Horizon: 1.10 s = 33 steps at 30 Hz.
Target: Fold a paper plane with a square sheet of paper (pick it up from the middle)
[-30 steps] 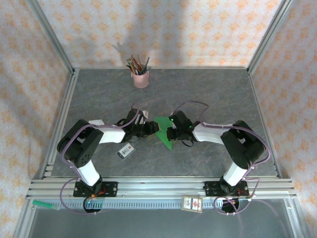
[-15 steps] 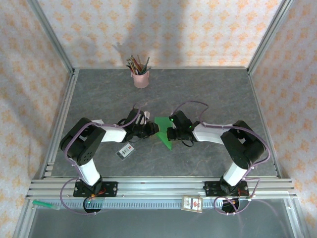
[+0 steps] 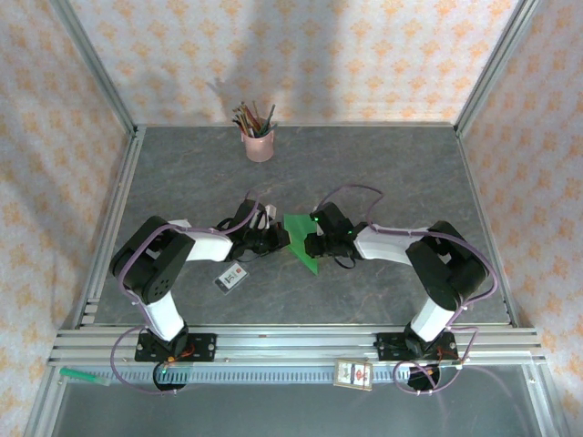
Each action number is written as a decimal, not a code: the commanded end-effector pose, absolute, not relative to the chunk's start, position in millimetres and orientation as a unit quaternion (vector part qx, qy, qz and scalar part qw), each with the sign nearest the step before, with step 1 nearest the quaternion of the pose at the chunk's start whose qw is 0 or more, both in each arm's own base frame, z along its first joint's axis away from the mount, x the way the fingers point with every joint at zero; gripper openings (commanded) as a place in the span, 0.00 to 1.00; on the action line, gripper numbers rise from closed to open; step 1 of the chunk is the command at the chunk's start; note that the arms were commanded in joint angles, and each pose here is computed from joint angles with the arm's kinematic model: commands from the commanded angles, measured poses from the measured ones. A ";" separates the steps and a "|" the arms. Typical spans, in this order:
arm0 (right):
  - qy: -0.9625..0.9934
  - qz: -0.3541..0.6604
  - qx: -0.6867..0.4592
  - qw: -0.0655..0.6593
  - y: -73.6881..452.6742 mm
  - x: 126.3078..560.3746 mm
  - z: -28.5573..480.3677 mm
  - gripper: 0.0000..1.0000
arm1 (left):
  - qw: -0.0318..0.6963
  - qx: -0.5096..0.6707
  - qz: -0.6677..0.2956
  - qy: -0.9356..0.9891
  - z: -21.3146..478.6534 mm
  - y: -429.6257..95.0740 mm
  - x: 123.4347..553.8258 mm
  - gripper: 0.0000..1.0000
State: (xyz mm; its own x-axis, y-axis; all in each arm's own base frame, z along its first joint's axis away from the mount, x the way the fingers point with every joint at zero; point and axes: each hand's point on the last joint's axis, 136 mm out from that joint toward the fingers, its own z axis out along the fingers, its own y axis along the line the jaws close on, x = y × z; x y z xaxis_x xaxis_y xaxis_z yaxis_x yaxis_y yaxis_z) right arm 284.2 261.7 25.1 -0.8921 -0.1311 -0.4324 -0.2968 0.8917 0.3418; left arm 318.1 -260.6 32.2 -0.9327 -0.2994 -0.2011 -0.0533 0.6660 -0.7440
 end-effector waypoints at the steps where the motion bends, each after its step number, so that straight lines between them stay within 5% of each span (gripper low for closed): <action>1: 0.947 0.196 -0.120 0.224 260.7 295.6 39.9 0.26 | 0.166 -0.105 -0.391 0.899 39.0 -260.1 325.8 0.03; 15: 0.901 0.183 -0.186 0.346 287.0 288.7 117.9 0.54 | 0.156 -0.168 -0.375 0.898 47.7 -238.8 311.3 0.00; 33: 0.885 0.180 -0.207 0.377 324.8 252.7 69.9 0.48 | 0.128 -0.203 -0.379 0.894 52.7 -228.7 314.9 0.00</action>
State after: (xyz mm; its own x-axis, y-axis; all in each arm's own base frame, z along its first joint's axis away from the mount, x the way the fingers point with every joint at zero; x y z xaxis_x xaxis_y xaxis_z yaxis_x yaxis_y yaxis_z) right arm 244.5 320.5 69.6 -0.6510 -0.2651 -0.7113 -0.5336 0.8263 0.1804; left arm 313.5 -229.7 50.1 -0.8833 -0.4592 -0.0944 -0.2491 0.6302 -0.7354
